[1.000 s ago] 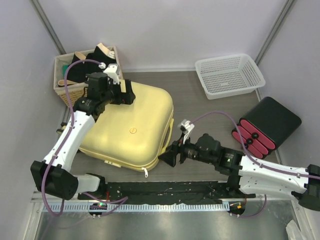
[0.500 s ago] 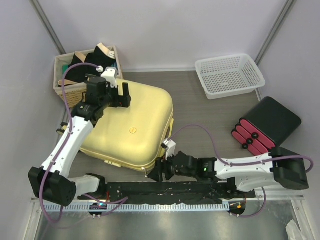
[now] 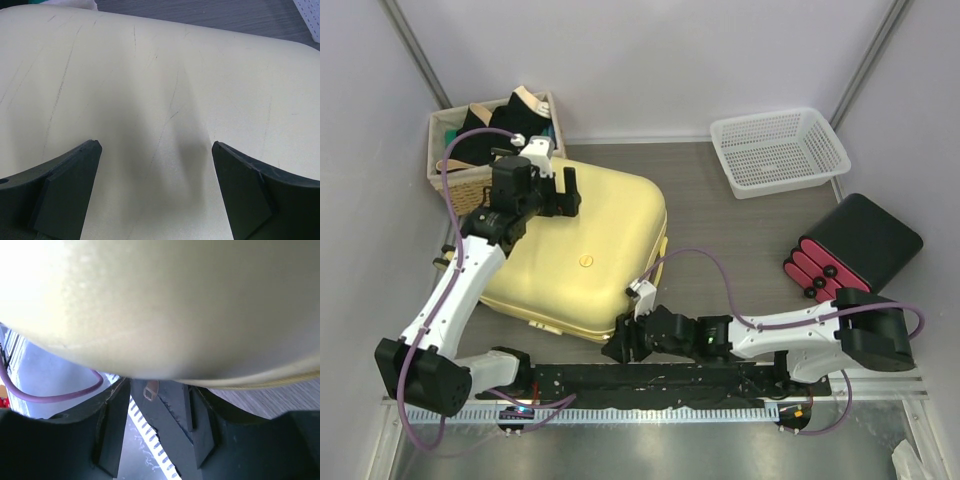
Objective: Open, take out, and arrange the luggage
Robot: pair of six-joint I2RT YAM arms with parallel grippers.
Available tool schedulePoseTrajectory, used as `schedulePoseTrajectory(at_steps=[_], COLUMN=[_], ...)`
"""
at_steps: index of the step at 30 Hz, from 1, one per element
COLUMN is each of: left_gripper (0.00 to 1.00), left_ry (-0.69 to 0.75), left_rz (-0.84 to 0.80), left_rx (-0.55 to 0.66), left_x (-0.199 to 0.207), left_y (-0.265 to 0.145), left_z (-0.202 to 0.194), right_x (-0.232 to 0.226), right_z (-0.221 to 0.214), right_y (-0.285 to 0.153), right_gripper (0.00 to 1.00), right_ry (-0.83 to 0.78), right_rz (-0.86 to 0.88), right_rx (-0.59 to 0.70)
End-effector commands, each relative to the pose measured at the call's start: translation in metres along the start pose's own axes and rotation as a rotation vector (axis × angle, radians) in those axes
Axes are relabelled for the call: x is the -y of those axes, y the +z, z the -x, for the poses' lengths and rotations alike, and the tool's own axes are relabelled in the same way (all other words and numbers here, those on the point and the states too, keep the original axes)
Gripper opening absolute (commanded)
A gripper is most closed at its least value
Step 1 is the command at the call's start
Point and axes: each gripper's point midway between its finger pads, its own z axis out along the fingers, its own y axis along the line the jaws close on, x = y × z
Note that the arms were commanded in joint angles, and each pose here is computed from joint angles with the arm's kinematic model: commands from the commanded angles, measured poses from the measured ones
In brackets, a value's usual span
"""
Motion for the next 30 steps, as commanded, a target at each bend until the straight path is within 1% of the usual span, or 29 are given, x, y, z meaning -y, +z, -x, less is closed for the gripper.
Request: schedulePoseTrajectory(at_steps=[1, 4, 5, 7, 8, 9, 10, 11, 13, 14, 16, 17, 19, 20, 22, 24, 30], left_gripper=[1.00, 1.00, 1.00, 1.00, 1.00, 1.00, 1.00, 1.00, 1.00, 1.00, 1.00, 0.99, 1.00, 1.00, 1.00, 1.00, 1.00], left_ry=[-0.006, -0.007, -0.007, -0.008, -0.008, -0.008, -0.006, -0.003, 0.006, 0.009, 0.008, 0.011, 0.010, 0.010, 0.014, 0.014, 0.023], left_rz=[0.011, 0.004, 0.005, 0.008, 0.011, 0.014, 0.018, 0.025, 0.027, 0.057, 0.064, 0.065, 0.071, 0.076, 0.086, 0.087, 0.092], left_rx=[-0.002, -0.008, -0.010, -0.020, -0.021, -0.025, -0.032, -0.036, -0.044, -0.049, -0.055, -0.061, -0.071, -0.076, -0.094, -0.106, -0.117], left_x=[-0.003, -0.002, -0.002, -0.002, -0.003, -0.004, -0.005, -0.006, -0.007, -0.012, -0.014, -0.014, -0.015, -0.016, -0.019, -0.019, -0.021], left_y=[-0.007, -0.005, -0.005, -0.003, -0.002, -0.001, 0.000, 0.001, 0.002, 0.004, 0.005, 0.006, 0.008, 0.010, 0.014, 0.016, 0.019], left_z=[-0.004, -0.005, -0.005, -0.008, -0.008, -0.009, -0.011, -0.012, -0.013, -0.015, -0.016, -0.017, -0.021, -0.022, -0.026, -0.029, -0.032], right_x=[-0.025, -0.022, -0.022, -0.018, -0.012, -0.012, -0.009, 0.000, -0.004, 0.012, 0.008, 0.019, 0.020, 0.030, 0.034, 0.048, 0.078], right_z=[0.025, 0.023, 0.024, 0.026, 0.024, 0.024, 0.027, 0.021, 0.022, 0.016, 0.017, 0.013, 0.014, 0.011, 0.008, 0.004, 0.010], right_y=[0.009, 0.012, 0.011, 0.007, 0.005, 0.004, 0.002, -0.001, -0.005, -0.011, -0.018, -0.023, -0.029, -0.034, -0.037, -0.043, -0.061], right_gripper=[0.51, 0.40, 0.29, 0.18, 0.07, 0.01, 0.01, 0.01, 0.01, 0.01, 0.01, 0.01, 0.01, 0.01, 0.01, 0.01, 0.01], right_ry=[0.008, 0.003, 0.004, 0.014, 0.015, 0.014, 0.019, 0.004, -0.010, -0.040, -0.068, -0.091, -0.110, -0.129, -0.127, -0.148, -0.261], right_rz=[0.027, 0.001, -0.003, -0.030, -0.054, -0.068, -0.089, -0.136, -0.159, -0.243, -0.271, -0.329, -0.368, -0.417, -0.443, -0.492, -0.602], right_rx=[0.078, 0.070, 0.071, 0.084, 0.075, 0.078, 0.086, 0.064, 0.060, 0.039, 0.040, 0.030, 0.029, 0.014, 0.001, -0.009, 0.004])
